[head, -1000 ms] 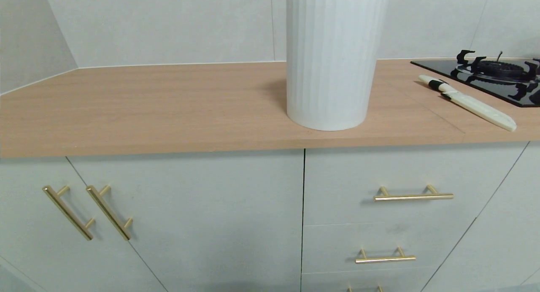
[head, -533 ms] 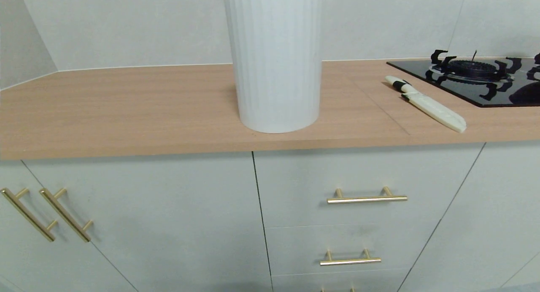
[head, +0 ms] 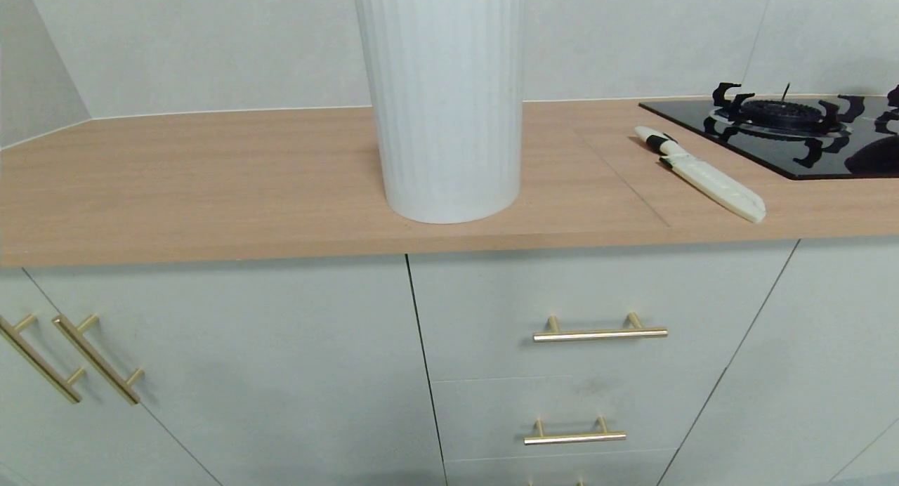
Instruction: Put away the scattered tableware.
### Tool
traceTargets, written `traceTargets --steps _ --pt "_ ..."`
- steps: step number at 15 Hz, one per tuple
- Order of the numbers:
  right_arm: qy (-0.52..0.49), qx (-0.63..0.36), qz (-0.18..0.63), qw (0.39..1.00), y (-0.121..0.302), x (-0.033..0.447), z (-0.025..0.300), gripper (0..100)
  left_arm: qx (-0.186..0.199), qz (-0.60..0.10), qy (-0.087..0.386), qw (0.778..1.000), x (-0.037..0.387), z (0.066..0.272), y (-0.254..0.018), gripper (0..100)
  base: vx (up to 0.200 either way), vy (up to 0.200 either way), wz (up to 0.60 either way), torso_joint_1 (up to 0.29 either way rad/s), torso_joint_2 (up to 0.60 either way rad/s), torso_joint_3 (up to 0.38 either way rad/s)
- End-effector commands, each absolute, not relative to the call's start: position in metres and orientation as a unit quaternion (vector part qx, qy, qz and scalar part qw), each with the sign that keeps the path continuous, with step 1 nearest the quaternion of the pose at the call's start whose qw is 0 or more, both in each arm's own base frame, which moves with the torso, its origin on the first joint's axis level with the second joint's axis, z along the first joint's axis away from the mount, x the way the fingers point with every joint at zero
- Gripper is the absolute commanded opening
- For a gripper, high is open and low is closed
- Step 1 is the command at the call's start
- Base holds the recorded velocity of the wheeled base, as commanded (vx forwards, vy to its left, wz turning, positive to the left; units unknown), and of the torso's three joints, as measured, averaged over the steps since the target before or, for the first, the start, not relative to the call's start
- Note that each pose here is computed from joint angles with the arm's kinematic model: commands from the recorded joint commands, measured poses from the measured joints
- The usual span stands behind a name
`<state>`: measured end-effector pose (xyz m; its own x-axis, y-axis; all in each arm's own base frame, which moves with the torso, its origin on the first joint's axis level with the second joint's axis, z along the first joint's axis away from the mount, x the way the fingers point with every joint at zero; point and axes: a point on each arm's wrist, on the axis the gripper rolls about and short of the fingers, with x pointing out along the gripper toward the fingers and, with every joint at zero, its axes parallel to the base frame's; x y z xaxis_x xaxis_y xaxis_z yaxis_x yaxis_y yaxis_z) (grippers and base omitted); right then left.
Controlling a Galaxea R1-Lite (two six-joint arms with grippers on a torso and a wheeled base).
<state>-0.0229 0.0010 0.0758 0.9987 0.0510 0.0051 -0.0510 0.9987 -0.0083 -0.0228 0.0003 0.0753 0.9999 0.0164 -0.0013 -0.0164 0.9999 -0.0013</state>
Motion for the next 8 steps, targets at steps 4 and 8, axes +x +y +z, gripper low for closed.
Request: traceTargets --steps 4,8 --pt "-0.002 -0.005 0.025 1.000 0.0010 -0.0228 0.0760 100 -0.001 0.008 0.001 1.000 -0.0228 0.0753 0.0003 100 0.150 0.000 0.00 -0.004 0.00 0.003" --pt "-0.002 -0.005 0.026 1.000 0.0010 -0.0228 0.0760 100 -0.001 0.008 0.001 1.000 -0.0228 0.0753 0.0003 100 0.000 0.000 0.00 0.000 0.00 0.000"
